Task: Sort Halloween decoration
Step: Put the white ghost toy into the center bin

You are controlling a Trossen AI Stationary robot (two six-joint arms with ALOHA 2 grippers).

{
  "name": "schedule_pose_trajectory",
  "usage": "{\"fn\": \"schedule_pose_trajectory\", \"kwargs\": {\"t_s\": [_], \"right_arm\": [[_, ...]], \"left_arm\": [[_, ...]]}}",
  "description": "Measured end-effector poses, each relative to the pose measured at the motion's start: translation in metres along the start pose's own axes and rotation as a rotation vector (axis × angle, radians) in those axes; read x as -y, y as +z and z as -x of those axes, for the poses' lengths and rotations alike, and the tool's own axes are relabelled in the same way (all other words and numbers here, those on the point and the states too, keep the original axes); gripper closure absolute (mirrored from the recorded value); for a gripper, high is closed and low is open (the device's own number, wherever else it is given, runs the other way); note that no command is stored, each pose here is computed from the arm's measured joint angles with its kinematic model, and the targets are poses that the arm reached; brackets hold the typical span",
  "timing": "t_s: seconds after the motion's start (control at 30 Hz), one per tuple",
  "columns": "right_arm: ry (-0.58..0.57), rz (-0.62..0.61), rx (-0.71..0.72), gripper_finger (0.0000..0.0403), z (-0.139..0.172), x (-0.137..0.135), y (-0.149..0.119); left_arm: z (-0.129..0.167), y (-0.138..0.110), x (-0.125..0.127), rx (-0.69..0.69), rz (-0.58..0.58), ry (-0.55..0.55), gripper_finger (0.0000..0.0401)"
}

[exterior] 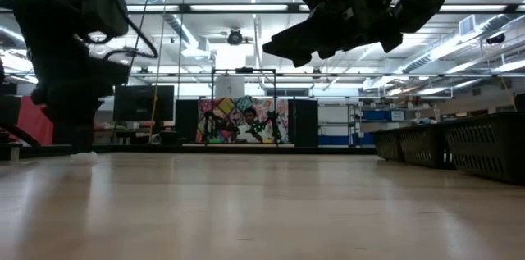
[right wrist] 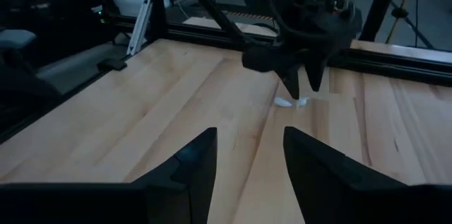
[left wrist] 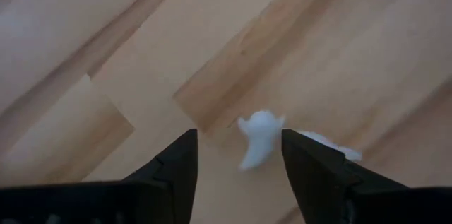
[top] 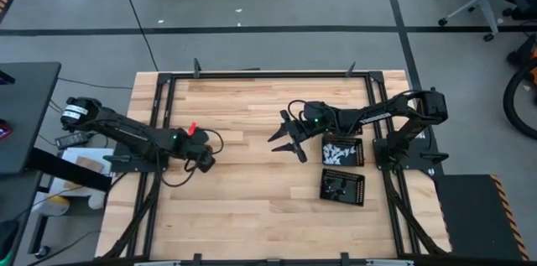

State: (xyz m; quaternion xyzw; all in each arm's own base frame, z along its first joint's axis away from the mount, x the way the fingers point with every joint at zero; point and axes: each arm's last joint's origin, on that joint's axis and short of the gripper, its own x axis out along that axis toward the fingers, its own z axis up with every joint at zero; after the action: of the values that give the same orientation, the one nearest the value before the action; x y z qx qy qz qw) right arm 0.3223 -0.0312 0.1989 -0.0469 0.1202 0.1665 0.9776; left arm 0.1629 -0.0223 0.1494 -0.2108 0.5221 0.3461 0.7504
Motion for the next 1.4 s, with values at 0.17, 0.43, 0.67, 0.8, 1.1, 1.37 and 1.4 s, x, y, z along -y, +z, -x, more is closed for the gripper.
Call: {"fn": "schedule_pose_trajectory", "kwargs": {"t_s": [0.17, 0.43, 0.67, 0.8, 1.1, 1.37, 1.4], "right_arm": [[0.0, 0.001, 0.002, 0.0234, 0.0, 0.0, 0.0], [-0.007, 0.001, 0.004, 0.0234, 0.001, 0.002, 0.0], [-0.008, 0.001, 0.005, 0.0234, 0.001, 0.002, 0.0], [-0.008, 0.001, 0.005, 0.0234, 0.001, 0.002, 0.0], [-0.008, 0.001, 0.005, 0.0234, 0.001, 0.002, 0.0], [-0.017, -0.032, -0.058, 0.0234, 0.006, 0.003, -0.003], [-0.034, -0.041, -0.078, 0.0234, 0.01, 0.004, -0.002]], "left_arm": [[-0.015, -0.003, -0.006, 0.008, 0.049, -0.027, 0.0201], [-0.017, -0.005, -0.006, -0.018, 0.049, -0.056, 0.0238], [-0.017, -0.005, -0.006, -0.031, 0.041, -0.063, 0.0309], [-0.017, -0.005, -0.006, -0.034, 0.037, -0.064, 0.0349], [-0.013, 0.0, 0.0, -0.032, -0.014, -0.124, 0.0378], [-0.004, 0.014, 0.014, 0.067, -0.053, -0.223, 0.0387], [-0.003, 0.015, 0.015, 0.084, -0.057, -0.235, 0.0388]]}}
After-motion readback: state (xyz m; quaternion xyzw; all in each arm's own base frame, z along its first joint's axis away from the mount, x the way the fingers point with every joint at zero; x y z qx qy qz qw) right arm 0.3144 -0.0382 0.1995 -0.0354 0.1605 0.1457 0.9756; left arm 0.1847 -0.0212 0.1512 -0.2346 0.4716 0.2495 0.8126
